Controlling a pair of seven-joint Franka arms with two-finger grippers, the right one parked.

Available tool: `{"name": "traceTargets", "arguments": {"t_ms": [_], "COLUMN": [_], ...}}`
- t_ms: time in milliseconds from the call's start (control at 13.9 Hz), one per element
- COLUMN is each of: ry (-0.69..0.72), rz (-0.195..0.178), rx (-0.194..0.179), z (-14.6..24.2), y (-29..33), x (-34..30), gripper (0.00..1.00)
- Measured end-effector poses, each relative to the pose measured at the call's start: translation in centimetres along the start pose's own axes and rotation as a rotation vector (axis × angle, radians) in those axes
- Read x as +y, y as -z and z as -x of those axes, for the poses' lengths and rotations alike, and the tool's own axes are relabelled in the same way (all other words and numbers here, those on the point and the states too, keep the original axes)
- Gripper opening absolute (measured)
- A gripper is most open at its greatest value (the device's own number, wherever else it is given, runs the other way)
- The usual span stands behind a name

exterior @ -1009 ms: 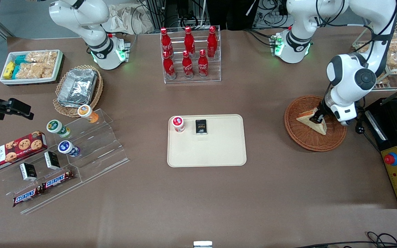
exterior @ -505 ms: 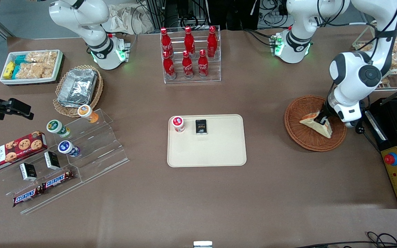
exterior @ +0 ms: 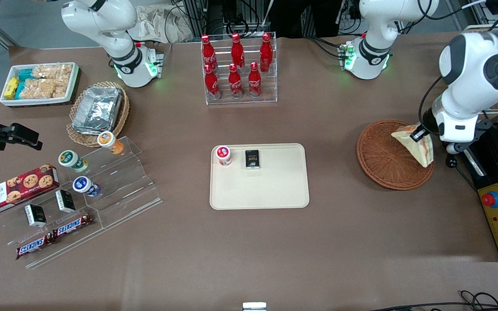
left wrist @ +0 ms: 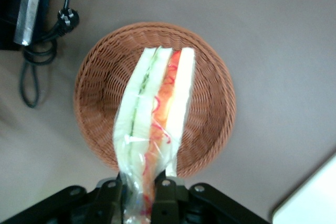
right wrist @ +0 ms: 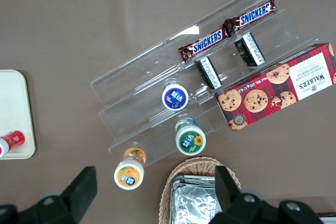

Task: Place sandwich from basket to tray
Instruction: 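Lift the sandwich out of the basket and carry it toward the tray, then lower the held sandwich onto the cream tray beside the dark packet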

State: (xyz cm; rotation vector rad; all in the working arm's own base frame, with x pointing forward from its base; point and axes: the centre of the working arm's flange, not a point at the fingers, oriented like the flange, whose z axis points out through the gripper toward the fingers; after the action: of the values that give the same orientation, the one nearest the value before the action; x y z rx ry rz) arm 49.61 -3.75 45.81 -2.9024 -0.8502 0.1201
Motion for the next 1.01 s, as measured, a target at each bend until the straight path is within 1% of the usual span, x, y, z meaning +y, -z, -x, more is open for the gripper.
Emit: {"name": "traceTargets", "arguments": {"t_ms": [72,144,216,288,432,505,577,793,865,1009], "ry": [-0.064,-0.119,-0.172,-0.219,-0.304,-0.337,-0.357,-0.321,-0.301,-0.298], "rz": [-0.015,-0.023,-0.018,-0.004,0.034,0.053,0.073,0.132,0.136,0.112], "rx": [-0.001,0.003,0.008,0.0,-0.046,-0.067,-0.078,-0.081,-0.071,-0.042], "z": [1.0,2.1,3.5,5.1,8.1,9.0,9.5,10.7,11.3,12.5], "y": [2.0,3.5,4.5,4.7,4.0,3.1,1.8,-3.4,-5.3,-9.3], "x": [1.8,3.8,6.2,8.8,14.1,16.6,18.7,24.2,25.8,28.2], "gripper": [0.2,0.2,0.2,0.2,0.2,0.2,0.2,0.2,0.2,0.2]}}
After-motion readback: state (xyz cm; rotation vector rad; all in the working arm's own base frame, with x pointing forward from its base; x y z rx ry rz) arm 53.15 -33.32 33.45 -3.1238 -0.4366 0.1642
